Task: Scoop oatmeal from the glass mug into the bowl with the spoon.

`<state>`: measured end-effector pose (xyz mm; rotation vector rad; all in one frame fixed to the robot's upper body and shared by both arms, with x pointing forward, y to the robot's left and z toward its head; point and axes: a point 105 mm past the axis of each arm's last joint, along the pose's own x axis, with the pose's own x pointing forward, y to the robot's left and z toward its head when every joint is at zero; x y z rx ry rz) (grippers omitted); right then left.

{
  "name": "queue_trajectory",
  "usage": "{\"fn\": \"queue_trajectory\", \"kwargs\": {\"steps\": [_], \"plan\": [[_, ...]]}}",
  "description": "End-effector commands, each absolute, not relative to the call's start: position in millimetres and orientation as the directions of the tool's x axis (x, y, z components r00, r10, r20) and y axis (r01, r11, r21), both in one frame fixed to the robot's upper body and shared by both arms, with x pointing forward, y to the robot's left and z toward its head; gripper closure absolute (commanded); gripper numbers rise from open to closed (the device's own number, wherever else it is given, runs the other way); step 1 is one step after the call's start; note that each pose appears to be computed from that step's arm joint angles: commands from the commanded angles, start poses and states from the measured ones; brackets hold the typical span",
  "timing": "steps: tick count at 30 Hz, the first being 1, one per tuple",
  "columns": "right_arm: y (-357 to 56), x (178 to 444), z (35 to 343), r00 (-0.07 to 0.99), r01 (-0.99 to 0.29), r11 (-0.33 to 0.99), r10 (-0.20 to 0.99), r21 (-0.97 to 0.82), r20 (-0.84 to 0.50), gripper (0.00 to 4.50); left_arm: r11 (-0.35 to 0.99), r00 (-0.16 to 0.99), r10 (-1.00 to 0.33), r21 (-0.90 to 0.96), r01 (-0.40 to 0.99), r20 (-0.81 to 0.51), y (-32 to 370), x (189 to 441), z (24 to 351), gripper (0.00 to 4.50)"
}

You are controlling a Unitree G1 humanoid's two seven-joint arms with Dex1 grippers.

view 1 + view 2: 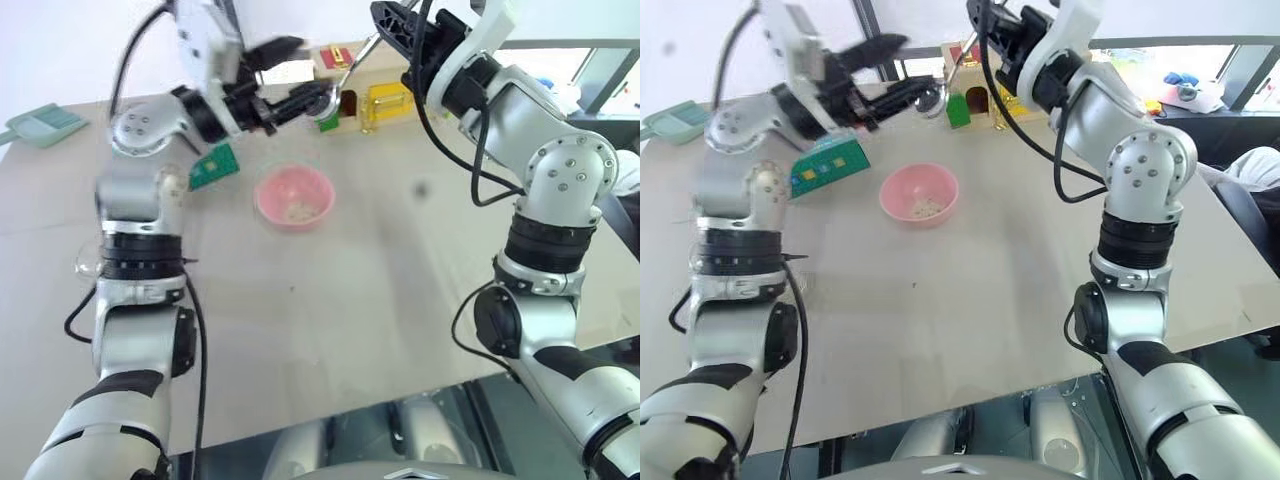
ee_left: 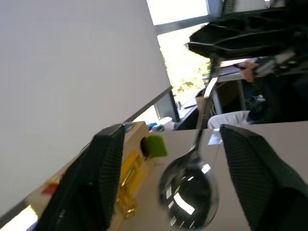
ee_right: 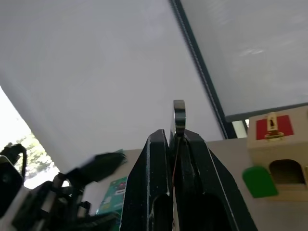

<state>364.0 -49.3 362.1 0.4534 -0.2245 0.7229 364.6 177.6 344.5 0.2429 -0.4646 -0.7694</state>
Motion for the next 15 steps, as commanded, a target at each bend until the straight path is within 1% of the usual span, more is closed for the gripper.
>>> {"fn": "queue_trajectory", "kwargs": {"steps": [1,2,3,5,6,7,9,11,13,15], "plan": [[-73,370,365,0.772,-0.629,0.692,0.503,0.355,0.388,4.50,0.866,0.755,-0.500,0.224,0.448,0.424,252,351,368,0.93],[-75,371,362,0.776,-0.625,0.693,0.500,0.360,0.384,4.50,0.906,0.788,-0.421,0.168,0.388,0.449,274,349,371,0.93],[-75,372,361,0.778,-0.623,0.693,0.499,0.363,0.382,4.50,0.928,0.805,-0.369,0.131,0.350,0.464,287,347,372,0.93],[-74,374,355,0.783,-0.619,0.686,0.498,0.382,0.373,4.50,0.991,0.864,-0.129,0.027,0.132,0.486,349,338,372,0.93],[-72,375,353,0.784,-0.619,0.681,0.502,0.391,0.367,4.50,1.000,0.875,0.010,-0.027,0.004,0.484,386,328,369,0.93],[-71,376,350,0.783,-0.621,0.676,0.507,0.398,0.361,4.50,0.993,0.872,0.118,-0.070,-0.096,0.474,415,316,365,0.93],[-67,377,346,0.778,-0.628,0.666,0.519,0.403,0.353,4.50,0.984,0.889,0.164,-0.012,-0.175,0.428,443,295,350,0.93],[-63,378,344,0.773,-0.635,0.657,0.531,0.408,0.349,4.50,0.981,0.901,0.188,-0.036,-0.189,0.391,462,277,337,0.93],[-59,379,341,0.765,-0.644,0.646,0.545,0.410,0.342,4.50,0.973,0.938,0.203,0.047,-0.224,0.282,479,257,302,0.93],[-56,380,338,0.761,-0.649,0.641,0.554,0.411,0.337,4.50,0.978,0.935,0.164,0.072,-0.195,0.314,481,239,288,0.93]]}}
